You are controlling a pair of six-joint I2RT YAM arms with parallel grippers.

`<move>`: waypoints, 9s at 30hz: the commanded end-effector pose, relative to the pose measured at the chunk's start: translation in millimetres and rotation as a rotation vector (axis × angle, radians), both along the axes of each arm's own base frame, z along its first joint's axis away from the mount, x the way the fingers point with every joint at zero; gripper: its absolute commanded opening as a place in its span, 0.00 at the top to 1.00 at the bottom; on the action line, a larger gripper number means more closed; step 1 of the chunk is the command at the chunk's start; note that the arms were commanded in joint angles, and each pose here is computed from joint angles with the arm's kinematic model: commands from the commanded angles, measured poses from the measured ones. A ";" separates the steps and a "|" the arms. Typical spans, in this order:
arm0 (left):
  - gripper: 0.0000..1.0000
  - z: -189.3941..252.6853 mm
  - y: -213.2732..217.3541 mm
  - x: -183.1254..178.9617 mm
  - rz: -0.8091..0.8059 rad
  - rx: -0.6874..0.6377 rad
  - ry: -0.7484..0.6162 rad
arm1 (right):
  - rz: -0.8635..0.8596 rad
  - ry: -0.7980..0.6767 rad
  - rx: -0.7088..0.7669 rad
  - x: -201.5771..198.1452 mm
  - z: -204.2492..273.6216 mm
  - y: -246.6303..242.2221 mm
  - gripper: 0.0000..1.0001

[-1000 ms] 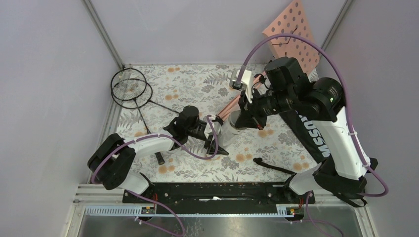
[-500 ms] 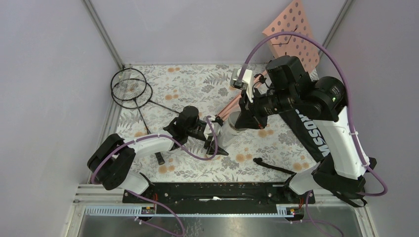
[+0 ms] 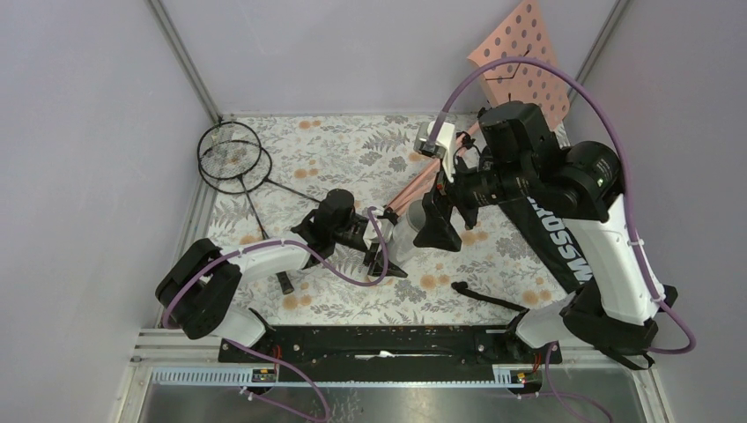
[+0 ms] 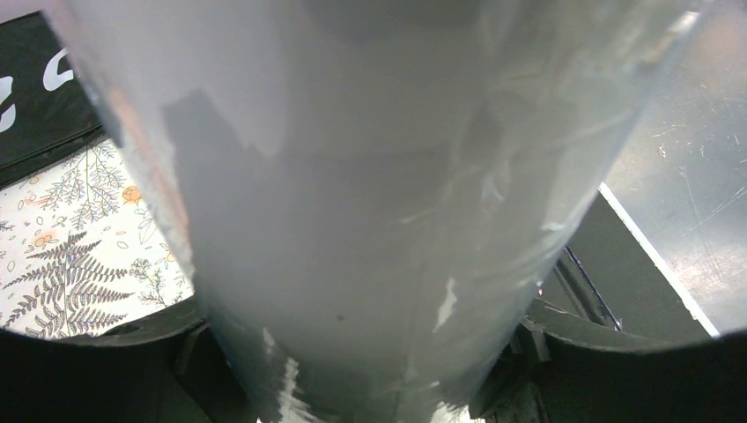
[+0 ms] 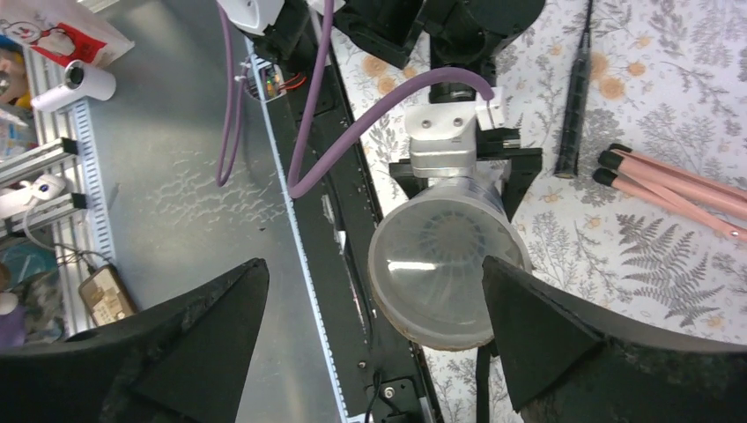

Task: Pack up the badminton gear
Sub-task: Close the lid on the shuttle tube, then place the shuttle tube at the center of the board.

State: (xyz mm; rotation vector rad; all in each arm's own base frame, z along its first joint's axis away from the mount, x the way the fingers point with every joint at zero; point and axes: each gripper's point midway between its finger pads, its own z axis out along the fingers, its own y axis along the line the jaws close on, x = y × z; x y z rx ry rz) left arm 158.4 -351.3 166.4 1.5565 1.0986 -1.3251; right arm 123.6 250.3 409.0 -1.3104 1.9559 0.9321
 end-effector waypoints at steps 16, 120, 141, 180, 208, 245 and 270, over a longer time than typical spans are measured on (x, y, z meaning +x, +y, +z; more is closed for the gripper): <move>0.34 9.2 2.8 -6.8 -0.035 -0.022 -0.017 | -0.003 0.011 0.080 4.5 8.7 18.8 0.00; 0.36 3.8 -8.9 25.7 0.161 0.027 0.021 | -0.434 -0.062 0.196 44.9 19.1 -6.0 0.31; 0.37 1.5 -10.5 23.9 0.159 0.038 0.021 | -0.500 0.005 0.068 47.6 7.5 -8.6 0.67; 0.38 20.0 -7.4 2.1 0.071 -0.100 -0.007 | -0.358 -0.044 0.228 23.7 24.3 2.4 0.56; 0.39 31.5 -1.9 -5.8 0.074 -0.206 -0.034 | -0.361 0.000 0.144 29.9 -14.1 10.1 0.54; 0.40 33.2 -5.3 0.9 0.092 -0.195 -0.019 | -0.190 -0.058 0.184 13.7 -26.0 18.4 0.21; 0.38 43.6 44.9 115.4 0.997 0.076 0.402 | -1.400 -0.736 0.196 126.9 0.0 -174.7 0.00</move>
